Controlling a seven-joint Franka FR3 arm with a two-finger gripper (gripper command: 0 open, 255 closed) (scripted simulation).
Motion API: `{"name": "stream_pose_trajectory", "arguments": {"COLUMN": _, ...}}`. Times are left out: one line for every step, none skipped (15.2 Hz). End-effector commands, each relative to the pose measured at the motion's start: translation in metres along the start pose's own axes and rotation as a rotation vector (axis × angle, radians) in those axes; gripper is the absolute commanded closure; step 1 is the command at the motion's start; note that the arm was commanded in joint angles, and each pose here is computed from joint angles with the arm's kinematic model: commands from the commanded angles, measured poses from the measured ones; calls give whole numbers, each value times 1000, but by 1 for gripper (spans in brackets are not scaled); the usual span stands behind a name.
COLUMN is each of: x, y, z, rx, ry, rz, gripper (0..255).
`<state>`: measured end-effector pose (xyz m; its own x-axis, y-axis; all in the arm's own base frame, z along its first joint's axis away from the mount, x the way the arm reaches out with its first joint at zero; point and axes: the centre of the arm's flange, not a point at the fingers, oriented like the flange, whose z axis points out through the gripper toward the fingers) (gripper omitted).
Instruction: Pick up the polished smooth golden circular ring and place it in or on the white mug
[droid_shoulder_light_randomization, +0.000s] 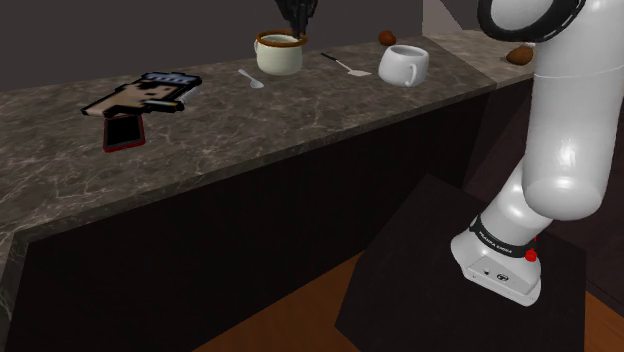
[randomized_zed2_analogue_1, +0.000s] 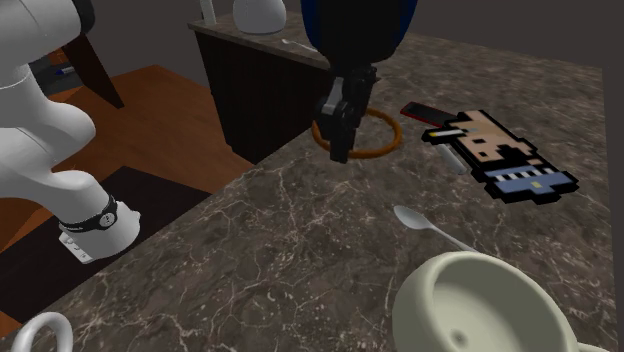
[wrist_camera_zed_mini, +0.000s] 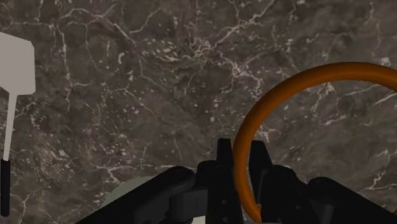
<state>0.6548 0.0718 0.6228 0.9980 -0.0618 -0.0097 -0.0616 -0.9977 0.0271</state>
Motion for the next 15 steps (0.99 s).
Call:
{"name": "stream_pose_trajectory", "arguments": {"x": -7, "y": 24, "z": -3, "rx": 0, "ry": 1, "rz": -1, "gripper": 255}}
{"name": "stream_pose_trajectory", "arguments": {"x": -12, "y": 37, "z": -2, "rx": 0, "ry": 1, "rz": -1, "gripper": 255}}
{"name": "stream_pose_trajectory", "arguments": {"x": -17, "y": 49, "z": -2, "rx": 0, "ry": 1, "rz": -1, "gripper": 255}}
{"name": "stream_pose_trajectory", "arguments": {"x": -22, "y": 61, "z": -2, "rx": 0, "ry": 1, "rz": -1, "gripper": 255}}
{"name": "stream_pose_trajectory", "arguments": {"x": -27, "y": 73, "z": -2, "rx": 0, "ry": 1, "rz": -1, "gripper": 255}}
{"name": "stream_pose_trajectory", "arguments": {"x": -32, "y": 86, "z": -2, "rx": 0, "ry": 1, "rz": -1, "gripper": 255}}
{"name": "stream_pose_trajectory", "arguments": {"x": -37, "y": 98, "z": -1, "rx": 0, "ry": 1, "rz": -1, "gripper": 255}}
{"name": "stream_pose_trajectory", "arguments": {"x": -42, "y": 110, "z": -1, "rx": 0, "ry": 1, "rz": -1, "gripper": 255}}
{"name": "stream_pose_trajectory", "arguments": {"x": -47, "y": 122, "z": -1, "rx": 0, "ry": 1, "rz": -1, "gripper": 255}}
{"name": "stream_pose_trajectory", "arguments": {"x": -52, "y": 135, "z": -1, "rx": 0, "ry": 1, "rz": -1, "gripper": 255}}
{"name": "stream_pose_trajectory", "arguments": {"x": -57, "y": 147, "z": 0, "rx": 0, "ry": 1, "rz": -1, "gripper": 255}}
{"name": "stream_pose_trajectory", "arguments": {"x": -62, "y": 159, "z": 0, "rx": 0, "ry": 1, "rz": -1, "gripper": 255}}
{"name": "stream_pose_trajectory", "arguments": {"x": -67, "y": 171, "z": 0, "rx": 0, "ry": 1, "rz": -1, "gripper": 255}}
{"name": "stream_pose_trajectory", "arguments": {"x": -72, "y": 184, "z": 0, "rx": 0, "ry": 1, "rz": -1, "gripper": 255}}
{"name": "stream_pose_trajectory", "arguments": {"x": -76, "y": 196, "z": 1, "rx": 0, "ry": 1, "rz": -1, "gripper": 255}}
